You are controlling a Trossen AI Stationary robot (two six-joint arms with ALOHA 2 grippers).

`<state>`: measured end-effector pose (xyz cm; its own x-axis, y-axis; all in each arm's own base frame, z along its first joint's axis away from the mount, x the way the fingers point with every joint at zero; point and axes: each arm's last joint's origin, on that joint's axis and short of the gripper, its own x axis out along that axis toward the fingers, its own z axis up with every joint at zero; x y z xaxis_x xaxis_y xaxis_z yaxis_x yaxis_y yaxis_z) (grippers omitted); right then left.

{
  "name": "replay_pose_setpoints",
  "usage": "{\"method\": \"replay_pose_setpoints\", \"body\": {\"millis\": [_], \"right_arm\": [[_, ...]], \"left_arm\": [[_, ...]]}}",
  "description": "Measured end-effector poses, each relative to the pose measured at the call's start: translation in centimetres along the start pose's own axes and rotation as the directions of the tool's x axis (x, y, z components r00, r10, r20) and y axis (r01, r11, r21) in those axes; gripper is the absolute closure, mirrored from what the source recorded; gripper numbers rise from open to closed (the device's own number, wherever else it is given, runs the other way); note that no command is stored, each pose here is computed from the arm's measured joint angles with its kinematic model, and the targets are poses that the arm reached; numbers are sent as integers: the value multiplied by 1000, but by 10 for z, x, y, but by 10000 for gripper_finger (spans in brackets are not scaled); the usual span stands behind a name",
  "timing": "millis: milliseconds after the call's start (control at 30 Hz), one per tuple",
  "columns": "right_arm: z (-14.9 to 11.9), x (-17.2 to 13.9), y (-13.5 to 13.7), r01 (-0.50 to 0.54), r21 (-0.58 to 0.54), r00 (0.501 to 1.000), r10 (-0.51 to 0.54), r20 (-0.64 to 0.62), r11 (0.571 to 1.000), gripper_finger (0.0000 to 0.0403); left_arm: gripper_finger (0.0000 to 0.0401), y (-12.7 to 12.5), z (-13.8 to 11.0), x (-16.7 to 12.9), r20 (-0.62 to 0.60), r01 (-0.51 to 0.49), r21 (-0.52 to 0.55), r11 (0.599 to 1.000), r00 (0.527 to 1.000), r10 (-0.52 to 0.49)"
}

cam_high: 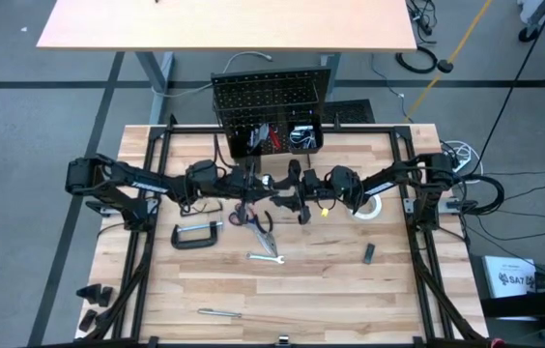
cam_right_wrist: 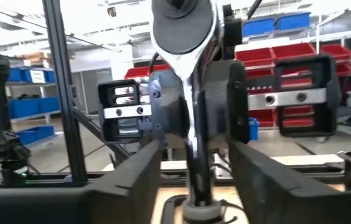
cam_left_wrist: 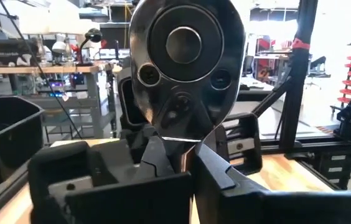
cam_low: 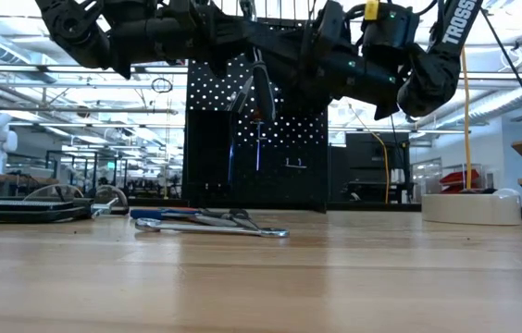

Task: Hang tools onto peg board
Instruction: Put the ratchet wrench on the left black bin on the peg board

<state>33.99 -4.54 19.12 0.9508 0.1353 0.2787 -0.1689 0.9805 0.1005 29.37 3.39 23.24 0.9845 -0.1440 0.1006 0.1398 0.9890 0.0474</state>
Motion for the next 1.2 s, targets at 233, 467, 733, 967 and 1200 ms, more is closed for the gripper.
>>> {"method": "replay_pose_setpoints", "body": {"millis": [233, 467, 733, 967, 1200], "right_arm": [[14, -1, -2, 21, -41, 999, -23, -44, 999, 148], [39, -10, -2, 96, -63, 972, -107, -211, 993, 140], [67, -20, 3, 149, -140, 955, -179, -235, 979, 143], [73, -22, 4, 153, -136, 959, -180, -219, 979, 143], [68, -23, 4, 163, -98, 946, -184, -266, 982, 142]], "left_arm": [[401, 9, 9, -10, -45, -67, 4, 998, 997, 67], [401, -1, 33, -40, -80, -149, 87, 985, 985, 156], [401, -9, 30, -90, 24, -370, 25, 929, 929, 370], [401, -5, 39, -106, 120, -641, -66, 765, 756, 644], [401, 7, 46, -114, 186, -734, -153, 662, 636, 749]]}}
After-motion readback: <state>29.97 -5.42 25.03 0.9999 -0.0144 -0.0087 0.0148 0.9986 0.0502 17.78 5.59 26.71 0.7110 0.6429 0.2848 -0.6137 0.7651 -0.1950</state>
